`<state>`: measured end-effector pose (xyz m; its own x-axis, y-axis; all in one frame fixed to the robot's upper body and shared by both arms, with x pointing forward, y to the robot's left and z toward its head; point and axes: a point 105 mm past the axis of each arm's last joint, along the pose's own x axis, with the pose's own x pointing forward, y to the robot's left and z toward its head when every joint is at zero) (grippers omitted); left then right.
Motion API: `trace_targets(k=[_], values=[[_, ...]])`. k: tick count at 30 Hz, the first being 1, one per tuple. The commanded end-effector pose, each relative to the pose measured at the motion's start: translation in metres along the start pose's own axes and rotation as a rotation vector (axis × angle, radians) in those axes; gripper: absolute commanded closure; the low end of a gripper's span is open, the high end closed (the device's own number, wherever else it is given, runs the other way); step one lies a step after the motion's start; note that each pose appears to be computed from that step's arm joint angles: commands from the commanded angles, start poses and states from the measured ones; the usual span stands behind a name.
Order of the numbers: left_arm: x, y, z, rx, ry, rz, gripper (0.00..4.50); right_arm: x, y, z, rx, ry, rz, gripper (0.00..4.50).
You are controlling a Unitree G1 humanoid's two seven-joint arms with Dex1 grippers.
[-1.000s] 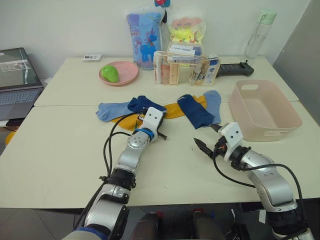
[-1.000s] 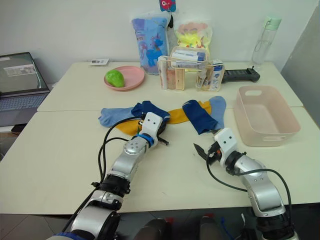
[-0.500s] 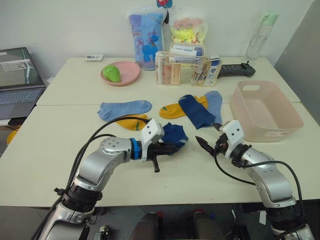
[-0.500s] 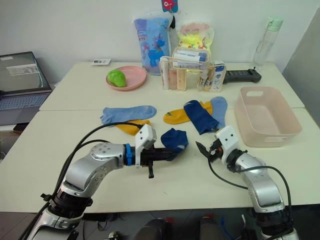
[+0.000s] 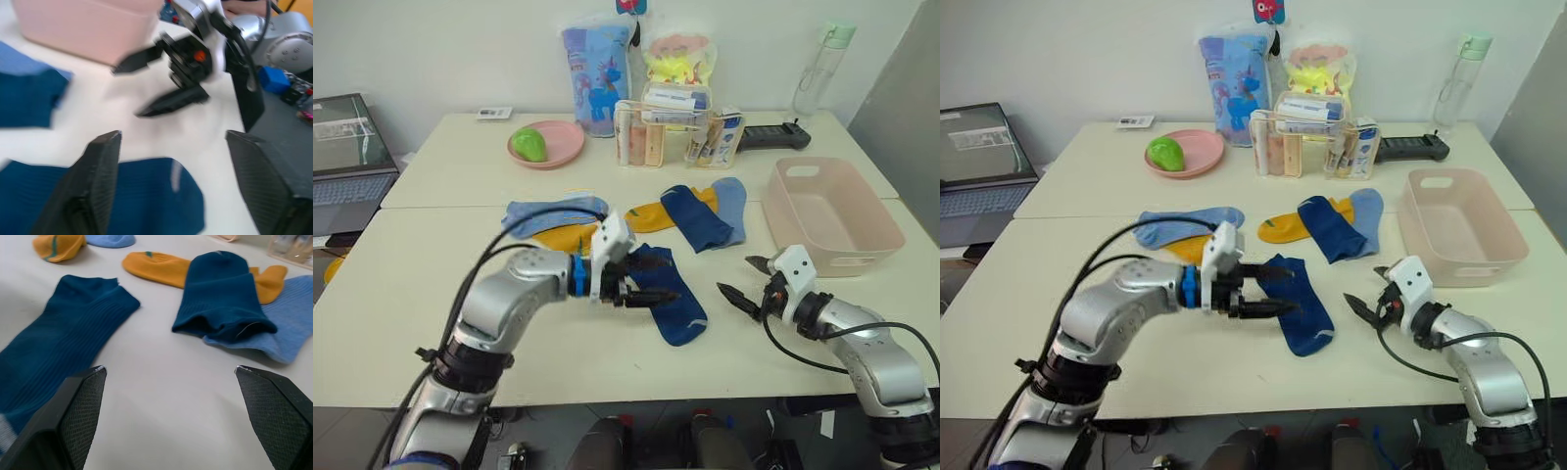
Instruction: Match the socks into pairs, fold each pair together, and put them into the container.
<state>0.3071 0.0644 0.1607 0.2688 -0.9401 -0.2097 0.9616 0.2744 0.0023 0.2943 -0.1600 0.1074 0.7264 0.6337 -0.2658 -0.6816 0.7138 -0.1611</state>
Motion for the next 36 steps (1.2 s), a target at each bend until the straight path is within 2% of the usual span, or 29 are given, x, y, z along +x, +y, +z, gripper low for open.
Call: trace_targets(k=[1, 5, 12, 14, 18, 21, 27, 28, 32, 36], values=[[-0.01, 0.071, -0.014, 0.097, 0.017, 0.37, 0.03, -0.002, 0.033, 0.011, -0.041, 0.015, 0.222, 0.0], [-0.002, 0.101, -0.04, 0.072, 0.052, 0.49, 0.03, 0.003, 0.069, 0.009, -0.106, 0.072, 0.459, 0.0], [0.02, 0.112, -0.055, 0.089, 0.08, 0.504, 0.03, 0.026, 0.082, -0.002, -0.23, 0.101, 0.532, 0.0], [0.022, 0.11, -0.06, 0.089, 0.104, 0.478, 0.43, 0.025, 0.079, -0.01, -0.271, 0.135, 0.536, 0.0], [0.023, 0.1, -0.069, 0.071, 0.135, 0.395, 1.61, 0.021, 0.069, -0.016, -0.335, 0.154, 0.515, 0.9], [0.019, 0.098, -0.074, 0.069, 0.158, 0.388, 2.69, 0.022, 0.068, -0.015, -0.354, 0.144, 0.511, 2.05], [0.013, 0.09, -0.085, 0.058, 0.181, 0.362, 4.5, 0.021, 0.064, -0.011, -0.386, 0.124, 0.513, 4.14], [0.012, 0.089, -0.084, 0.062, 0.173, 0.369, 4.5, 0.02, 0.062, -0.01, -0.39, 0.119, 0.512, 4.46], [0.005, 0.093, -0.079, 0.037, 0.12, 0.455, 4.5, 0.02, 0.057, -0.004, -0.415, 0.096, 0.497, 4.46], [-0.002, 0.082, -0.083, -0.001, 0.113, 0.457, 4.5, 0.02, 0.058, 0.004, -0.418, 0.051, 0.529, 4.46]])
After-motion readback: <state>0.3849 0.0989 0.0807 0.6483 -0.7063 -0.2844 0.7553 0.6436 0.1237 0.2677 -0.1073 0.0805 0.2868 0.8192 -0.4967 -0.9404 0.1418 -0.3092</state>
